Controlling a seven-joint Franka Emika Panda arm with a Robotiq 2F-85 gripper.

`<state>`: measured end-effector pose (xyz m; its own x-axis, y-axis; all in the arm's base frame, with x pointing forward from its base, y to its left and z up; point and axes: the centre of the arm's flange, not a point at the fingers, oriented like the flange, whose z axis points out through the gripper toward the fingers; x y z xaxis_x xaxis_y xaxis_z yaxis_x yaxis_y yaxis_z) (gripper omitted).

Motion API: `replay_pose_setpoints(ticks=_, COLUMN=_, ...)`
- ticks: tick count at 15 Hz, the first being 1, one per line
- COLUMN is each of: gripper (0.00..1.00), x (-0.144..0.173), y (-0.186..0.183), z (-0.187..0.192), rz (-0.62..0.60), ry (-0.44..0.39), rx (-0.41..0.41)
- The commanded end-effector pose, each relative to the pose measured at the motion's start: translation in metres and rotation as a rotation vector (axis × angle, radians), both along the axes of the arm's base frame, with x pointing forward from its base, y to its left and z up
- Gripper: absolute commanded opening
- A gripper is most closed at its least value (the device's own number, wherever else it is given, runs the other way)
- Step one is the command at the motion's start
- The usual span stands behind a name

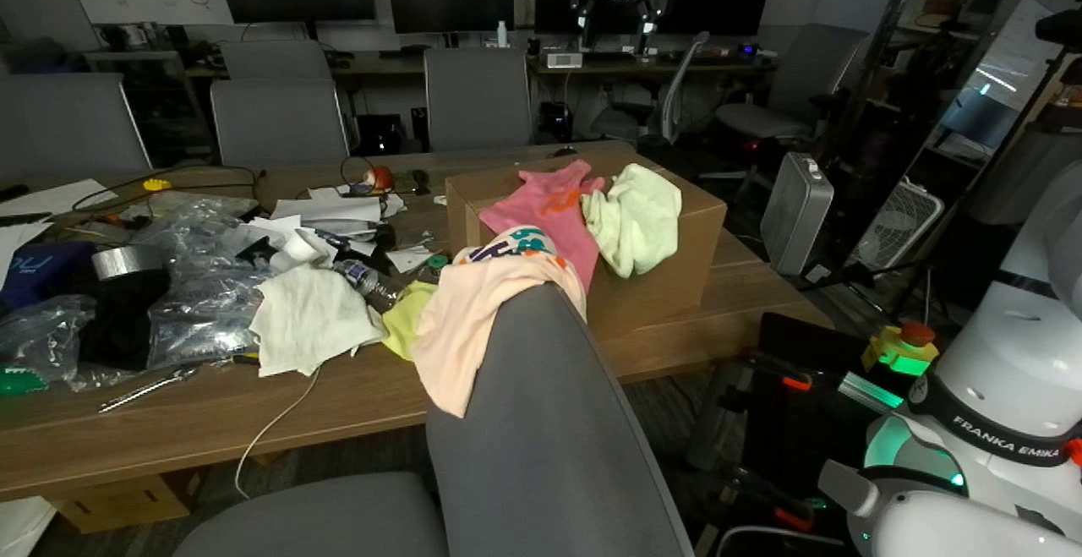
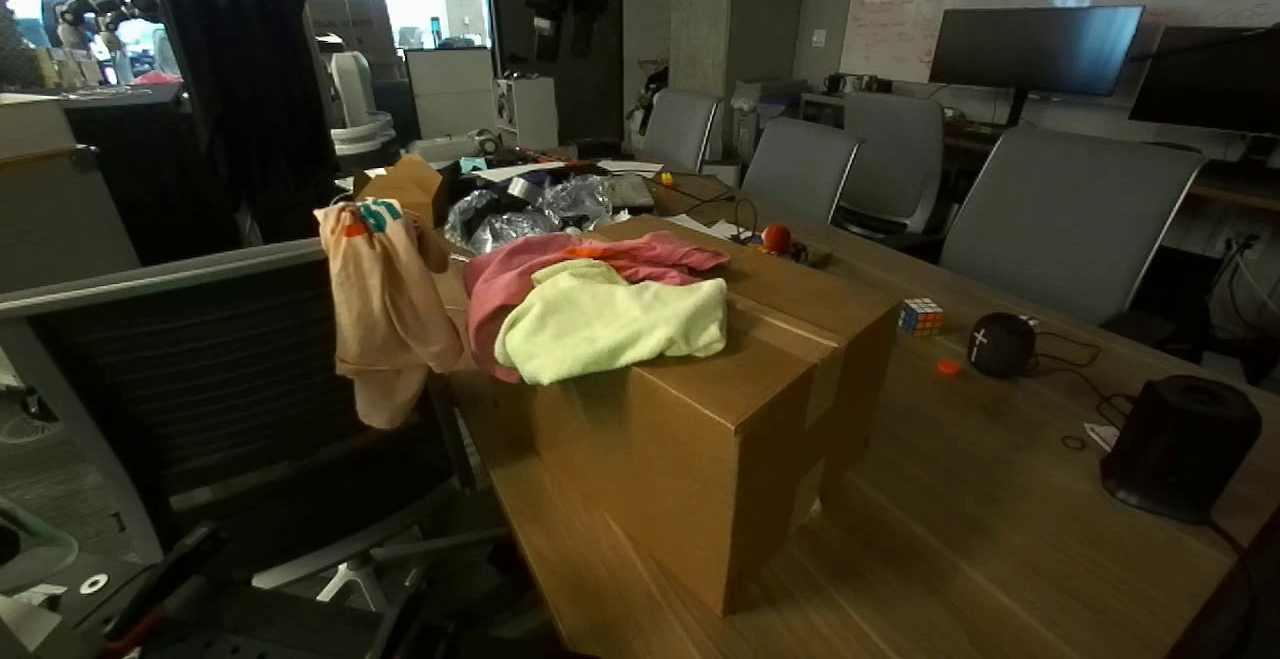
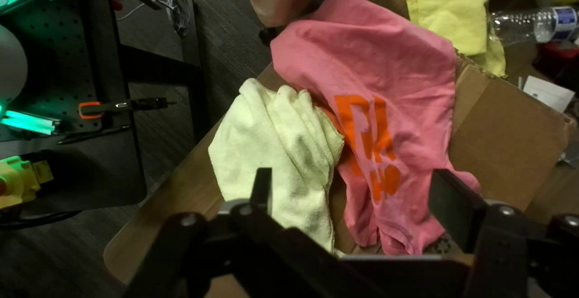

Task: Pick up the clothes from the headrest of the chair and put them on the box

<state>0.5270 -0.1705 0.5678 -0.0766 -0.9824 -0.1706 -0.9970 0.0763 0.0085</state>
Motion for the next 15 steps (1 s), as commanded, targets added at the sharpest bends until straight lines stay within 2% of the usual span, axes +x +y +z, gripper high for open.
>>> replay_pose_setpoints(ticks=1, gripper=1.00, x=-0.027, y=0.036, z=-0.027, rz=0.188, ry=0.028, rx=0.045)
replay_pose_setpoints(ticks=8, gripper=1.00, x=-0.040, y=0.186, z=-0.084, rz=0.552, ry=0.218, rx=0.055)
replay_pose_setpoints(ticks=12, gripper=1.00, x=-0.042, y=0.278, z=-0.111, rz=0.746, ry=0.348, rx=0.020)
replay_pose_setpoints(ticks=15, gripper=1.00, x=-0.047, y=0.330, z=-0.129, rz=0.890, ry=0.428, rx=-0.030)
